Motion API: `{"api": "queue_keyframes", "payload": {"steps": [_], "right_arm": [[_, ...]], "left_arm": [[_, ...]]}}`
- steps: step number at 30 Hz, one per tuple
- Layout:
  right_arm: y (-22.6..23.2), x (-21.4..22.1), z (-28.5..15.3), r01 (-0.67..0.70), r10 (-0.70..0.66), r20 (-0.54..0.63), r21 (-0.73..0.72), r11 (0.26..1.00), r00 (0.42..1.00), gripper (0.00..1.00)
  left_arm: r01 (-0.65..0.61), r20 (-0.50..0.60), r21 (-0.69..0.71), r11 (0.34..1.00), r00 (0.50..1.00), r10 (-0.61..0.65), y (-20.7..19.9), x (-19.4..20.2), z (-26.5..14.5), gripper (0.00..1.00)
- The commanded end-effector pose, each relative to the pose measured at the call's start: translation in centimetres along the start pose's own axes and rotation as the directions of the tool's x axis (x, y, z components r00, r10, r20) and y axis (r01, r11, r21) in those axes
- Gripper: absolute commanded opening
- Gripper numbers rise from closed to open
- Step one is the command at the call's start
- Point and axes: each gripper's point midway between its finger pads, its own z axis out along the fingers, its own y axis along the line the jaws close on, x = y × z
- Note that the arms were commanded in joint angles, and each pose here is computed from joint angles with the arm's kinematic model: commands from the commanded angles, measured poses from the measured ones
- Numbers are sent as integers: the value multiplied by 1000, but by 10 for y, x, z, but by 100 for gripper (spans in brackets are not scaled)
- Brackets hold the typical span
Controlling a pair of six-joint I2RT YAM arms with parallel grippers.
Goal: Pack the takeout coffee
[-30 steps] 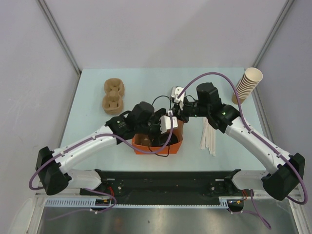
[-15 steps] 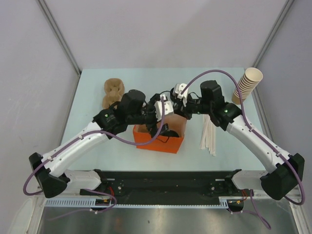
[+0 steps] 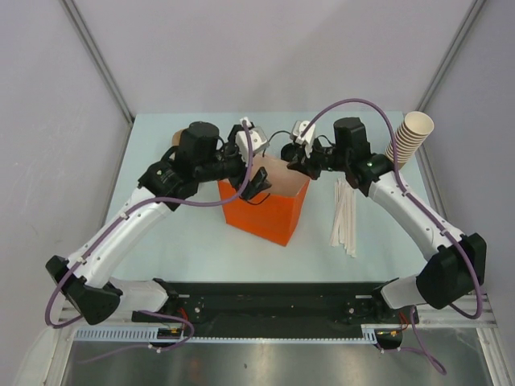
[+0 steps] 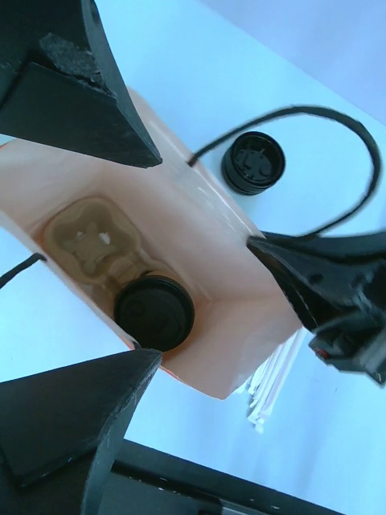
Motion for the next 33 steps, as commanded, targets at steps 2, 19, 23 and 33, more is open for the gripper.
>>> {"api": "queue_keyframes", "payload": {"steps": [2,19,23,33], "right_arm": [[-22,-30,0,109,-111,74,31,994,991,0],[-40,-32,19,161,-162,60,17,987,985,7],[-44,-34,19,164,-166,58,40,986,984,17],[-58,-65,6,134,-146,86,133,982,986,51]], "left_arm": [[128,47,-36,991,991,-126,21,-13,-13,100],[222,139,-194,956,970,-198,68,-26,-45,100],[267,207,-238,934,953,-220,88,-46,-60,99],[372,258,-338,865,920,-295,139,-55,-80,100]]}}
